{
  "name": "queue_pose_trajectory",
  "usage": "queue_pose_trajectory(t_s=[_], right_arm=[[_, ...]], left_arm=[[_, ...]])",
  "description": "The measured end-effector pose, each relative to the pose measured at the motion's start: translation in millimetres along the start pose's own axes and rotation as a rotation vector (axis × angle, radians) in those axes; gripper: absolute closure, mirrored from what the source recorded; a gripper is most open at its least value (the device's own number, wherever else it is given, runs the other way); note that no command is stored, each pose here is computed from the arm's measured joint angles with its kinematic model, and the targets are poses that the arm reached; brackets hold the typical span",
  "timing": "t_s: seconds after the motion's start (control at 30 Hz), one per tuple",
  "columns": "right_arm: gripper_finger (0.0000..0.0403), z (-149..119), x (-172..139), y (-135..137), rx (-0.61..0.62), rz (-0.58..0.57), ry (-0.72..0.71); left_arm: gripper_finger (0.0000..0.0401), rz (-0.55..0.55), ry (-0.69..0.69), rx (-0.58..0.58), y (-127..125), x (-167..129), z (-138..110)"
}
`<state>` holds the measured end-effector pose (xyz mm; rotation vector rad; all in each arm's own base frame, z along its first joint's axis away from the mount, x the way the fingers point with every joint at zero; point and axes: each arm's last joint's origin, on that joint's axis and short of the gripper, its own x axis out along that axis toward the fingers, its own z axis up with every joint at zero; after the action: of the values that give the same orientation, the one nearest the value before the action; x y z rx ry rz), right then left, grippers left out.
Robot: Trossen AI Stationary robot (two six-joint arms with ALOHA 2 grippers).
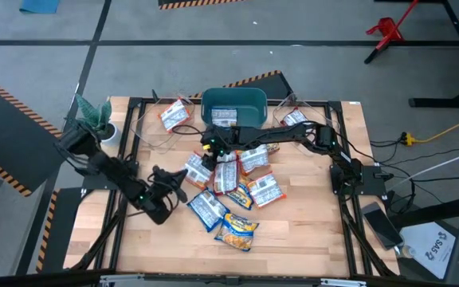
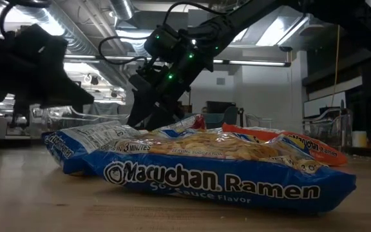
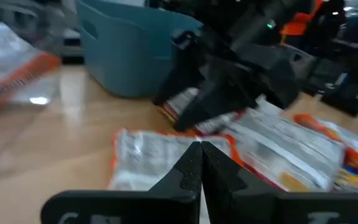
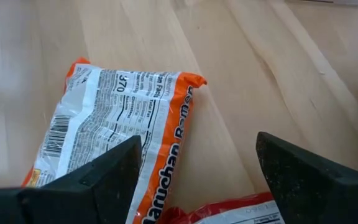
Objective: Sort Maruchan noodles
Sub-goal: Put the orange noodle pack into the left transparent bin
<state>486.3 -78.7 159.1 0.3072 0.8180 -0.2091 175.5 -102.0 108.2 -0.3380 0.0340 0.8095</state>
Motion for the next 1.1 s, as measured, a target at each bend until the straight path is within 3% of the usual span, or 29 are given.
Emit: queue_pose_trajectory(t_s=[0.2,0.57,0.77,1.1], right_arm=[[0.0100,0,0,0,0.002,0.000,-0.001],[0.0100,0,0,-1,0.005,0.000,-0.002],[0.0099,0,0,3,0.004,0.126,0.026],[0.0099,8,-1,6,-0.014,0.202,-0.052]], left_arm=[[0.0401,0.066,0.066,0.046,11,16,-13],[0.0401,0.071,0.094,-0.016,20,15,-50],[0.0401,0.046,0.094,-0.039,22,9,-57],[0.0401,0.031,0.106,-0.028,22,6,-58]])
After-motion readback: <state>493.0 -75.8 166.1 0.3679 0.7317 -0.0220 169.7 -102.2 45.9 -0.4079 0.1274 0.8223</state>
